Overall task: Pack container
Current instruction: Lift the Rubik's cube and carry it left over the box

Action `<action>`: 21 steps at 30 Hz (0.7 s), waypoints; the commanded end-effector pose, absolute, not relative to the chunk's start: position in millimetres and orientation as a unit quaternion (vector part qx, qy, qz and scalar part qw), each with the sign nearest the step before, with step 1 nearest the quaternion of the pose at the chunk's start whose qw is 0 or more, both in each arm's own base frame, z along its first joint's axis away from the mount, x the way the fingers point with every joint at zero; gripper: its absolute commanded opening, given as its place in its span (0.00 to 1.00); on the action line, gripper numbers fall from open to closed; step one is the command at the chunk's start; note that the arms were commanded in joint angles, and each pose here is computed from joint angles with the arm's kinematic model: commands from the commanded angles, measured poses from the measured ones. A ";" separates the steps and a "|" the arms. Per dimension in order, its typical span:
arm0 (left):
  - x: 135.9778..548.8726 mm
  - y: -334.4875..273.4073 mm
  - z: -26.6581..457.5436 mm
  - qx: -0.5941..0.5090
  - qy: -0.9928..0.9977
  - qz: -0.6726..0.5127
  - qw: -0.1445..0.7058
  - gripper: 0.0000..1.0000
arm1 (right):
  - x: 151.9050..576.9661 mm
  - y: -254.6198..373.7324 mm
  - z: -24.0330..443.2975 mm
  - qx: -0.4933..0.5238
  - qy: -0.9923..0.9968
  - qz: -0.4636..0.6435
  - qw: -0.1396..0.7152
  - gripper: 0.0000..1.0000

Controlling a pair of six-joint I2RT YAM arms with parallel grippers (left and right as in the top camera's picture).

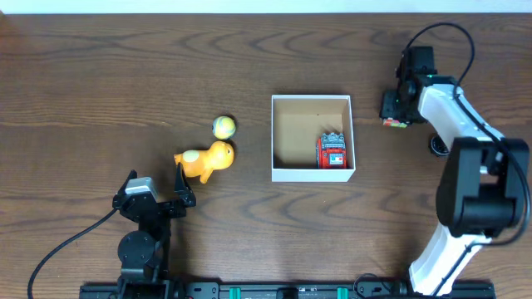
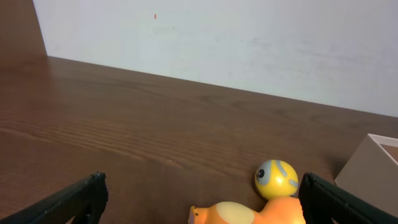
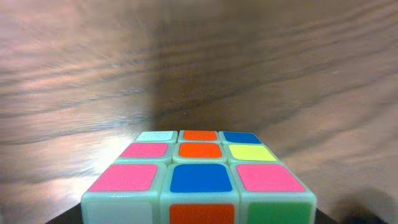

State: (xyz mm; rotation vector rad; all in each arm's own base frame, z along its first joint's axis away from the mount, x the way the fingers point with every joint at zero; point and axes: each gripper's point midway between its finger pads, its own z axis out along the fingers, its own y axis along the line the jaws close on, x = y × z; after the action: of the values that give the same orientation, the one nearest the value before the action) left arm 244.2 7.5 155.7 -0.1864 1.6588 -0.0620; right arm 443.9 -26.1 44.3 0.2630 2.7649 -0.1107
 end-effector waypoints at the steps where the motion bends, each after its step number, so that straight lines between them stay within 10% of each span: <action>1: 243.4 9.1 137.9 -0.079 0.754 -0.016 0.652 0.98 | 448.0 -26.6 105.5 0.097 0.964 -0.034 0.246 0.52; 21: 243.4 9.1 137.9 -0.079 0.754 -0.016 0.652 0.98 | 378.0 152.7 202.5 -0.272 0.910 -0.012 0.314 0.49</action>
State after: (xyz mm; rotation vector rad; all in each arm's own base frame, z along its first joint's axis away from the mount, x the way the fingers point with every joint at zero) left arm 244.2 7.5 155.7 -0.1867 1.6588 -0.0623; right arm 385.6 135.3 193.4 -0.4637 2.4831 0.0172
